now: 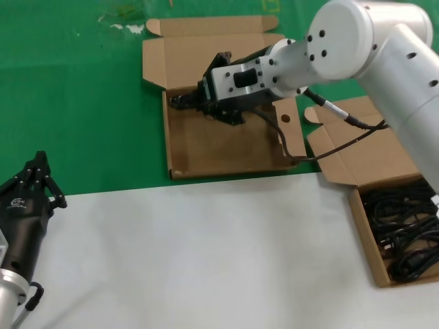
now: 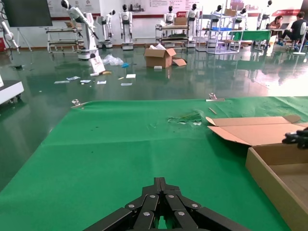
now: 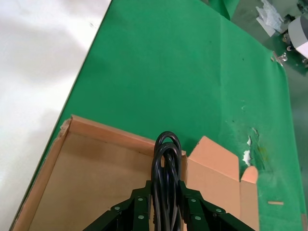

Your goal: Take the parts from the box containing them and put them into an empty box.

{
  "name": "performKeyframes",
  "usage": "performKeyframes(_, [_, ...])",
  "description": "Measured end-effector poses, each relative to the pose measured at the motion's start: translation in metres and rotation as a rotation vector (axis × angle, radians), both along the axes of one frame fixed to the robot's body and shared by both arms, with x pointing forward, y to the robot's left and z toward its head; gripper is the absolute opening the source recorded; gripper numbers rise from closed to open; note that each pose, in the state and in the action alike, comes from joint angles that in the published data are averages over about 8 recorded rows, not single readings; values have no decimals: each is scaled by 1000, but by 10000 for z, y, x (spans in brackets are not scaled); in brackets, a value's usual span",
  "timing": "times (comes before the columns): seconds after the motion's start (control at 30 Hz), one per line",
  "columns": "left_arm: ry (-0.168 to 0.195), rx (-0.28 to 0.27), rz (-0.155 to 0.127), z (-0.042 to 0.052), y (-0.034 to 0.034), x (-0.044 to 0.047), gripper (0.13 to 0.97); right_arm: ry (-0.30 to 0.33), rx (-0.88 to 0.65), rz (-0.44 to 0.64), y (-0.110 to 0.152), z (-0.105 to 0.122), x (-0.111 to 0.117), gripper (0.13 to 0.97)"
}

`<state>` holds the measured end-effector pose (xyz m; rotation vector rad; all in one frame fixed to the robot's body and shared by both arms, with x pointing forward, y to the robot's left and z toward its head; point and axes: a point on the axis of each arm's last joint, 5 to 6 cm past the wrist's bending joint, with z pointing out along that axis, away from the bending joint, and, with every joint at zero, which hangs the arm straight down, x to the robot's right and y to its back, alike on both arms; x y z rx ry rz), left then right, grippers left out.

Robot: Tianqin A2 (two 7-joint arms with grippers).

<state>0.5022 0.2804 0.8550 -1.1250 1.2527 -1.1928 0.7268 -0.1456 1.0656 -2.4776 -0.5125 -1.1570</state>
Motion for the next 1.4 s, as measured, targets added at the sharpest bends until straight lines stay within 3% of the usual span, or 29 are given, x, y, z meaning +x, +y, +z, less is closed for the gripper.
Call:
performKeyframes(0.43, [0, 0, 0, 0, 0, 0, 140, 21, -20, -10, -29, -117, 5, 239])
performKeyframes(0.87, [0, 0, 0, 0, 0, 0, 140, 17, 54, -23, -128, 22, -125, 356])
performKeyframes(1.17, [0, 0, 0, 0, 0, 0, 140, -26, 368, -75, -368, 256, -494, 509])
performKeyframes(1.3, [0, 0, 0, 0, 0, 0, 140, -57, 564, -99, -500, 189, -725, 602])
performKeyframes(1.4, [0, 0, 0, 0, 0, 0, 140, -83, 691, -109, -573, 76, -889, 602])
